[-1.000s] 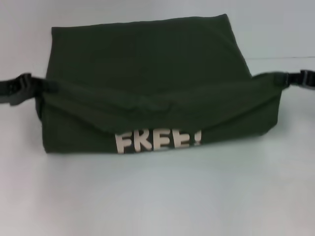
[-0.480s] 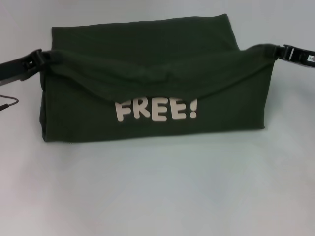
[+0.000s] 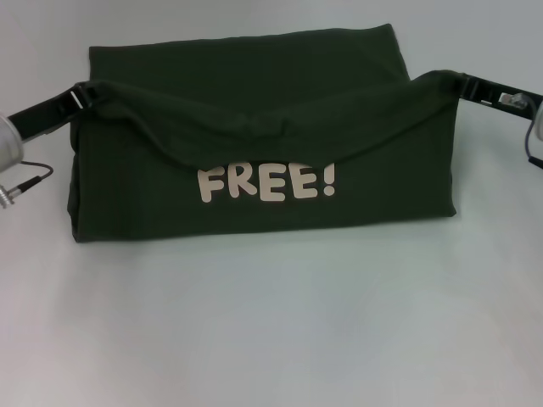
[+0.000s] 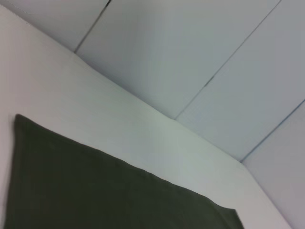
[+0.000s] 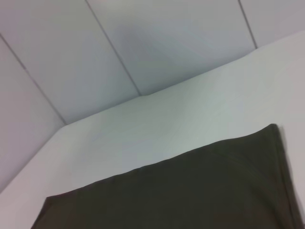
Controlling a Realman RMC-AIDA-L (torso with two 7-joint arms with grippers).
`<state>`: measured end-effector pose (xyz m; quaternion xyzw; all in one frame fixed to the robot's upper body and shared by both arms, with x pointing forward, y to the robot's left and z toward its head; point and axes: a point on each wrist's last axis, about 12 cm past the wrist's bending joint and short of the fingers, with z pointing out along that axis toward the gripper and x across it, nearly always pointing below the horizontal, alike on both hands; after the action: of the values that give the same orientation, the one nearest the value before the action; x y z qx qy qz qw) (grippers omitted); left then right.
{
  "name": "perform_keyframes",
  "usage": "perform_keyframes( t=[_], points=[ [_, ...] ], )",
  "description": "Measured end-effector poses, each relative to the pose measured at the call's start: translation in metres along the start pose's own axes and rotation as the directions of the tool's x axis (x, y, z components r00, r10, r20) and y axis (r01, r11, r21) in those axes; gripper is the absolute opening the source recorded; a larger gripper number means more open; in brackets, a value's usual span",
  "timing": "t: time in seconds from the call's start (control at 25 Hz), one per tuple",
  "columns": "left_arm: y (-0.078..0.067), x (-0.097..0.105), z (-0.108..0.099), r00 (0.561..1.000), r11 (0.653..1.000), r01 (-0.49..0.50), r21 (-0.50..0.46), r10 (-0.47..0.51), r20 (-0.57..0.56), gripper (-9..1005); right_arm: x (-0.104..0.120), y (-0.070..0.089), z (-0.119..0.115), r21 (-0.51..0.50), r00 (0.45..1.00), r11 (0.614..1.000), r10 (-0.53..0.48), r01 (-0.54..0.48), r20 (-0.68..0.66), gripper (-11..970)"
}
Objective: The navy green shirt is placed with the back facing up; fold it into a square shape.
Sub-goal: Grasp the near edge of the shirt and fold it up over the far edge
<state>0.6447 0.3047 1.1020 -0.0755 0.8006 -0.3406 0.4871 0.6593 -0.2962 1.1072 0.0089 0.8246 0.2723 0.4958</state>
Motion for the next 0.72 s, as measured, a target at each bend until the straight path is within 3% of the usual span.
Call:
perform_keyframes(
  t=[0.36,0.72],
  points=[
    [-0.012,0.012,0.017,0.997,0.997,-0.073,-0.017,0.074,0.013,29,0.010,0.002,0.014,0.110,1.000,0.994,-0.019,0.018,0.010,31],
    [-0.014,0.012,0.023,0.995,0.995,-0.096,-0.042,0.097,0.020,29,0.008,0.004,0.018,0.129,0.999,0.991,-0.042,0.039,0.017,47]
  ],
)
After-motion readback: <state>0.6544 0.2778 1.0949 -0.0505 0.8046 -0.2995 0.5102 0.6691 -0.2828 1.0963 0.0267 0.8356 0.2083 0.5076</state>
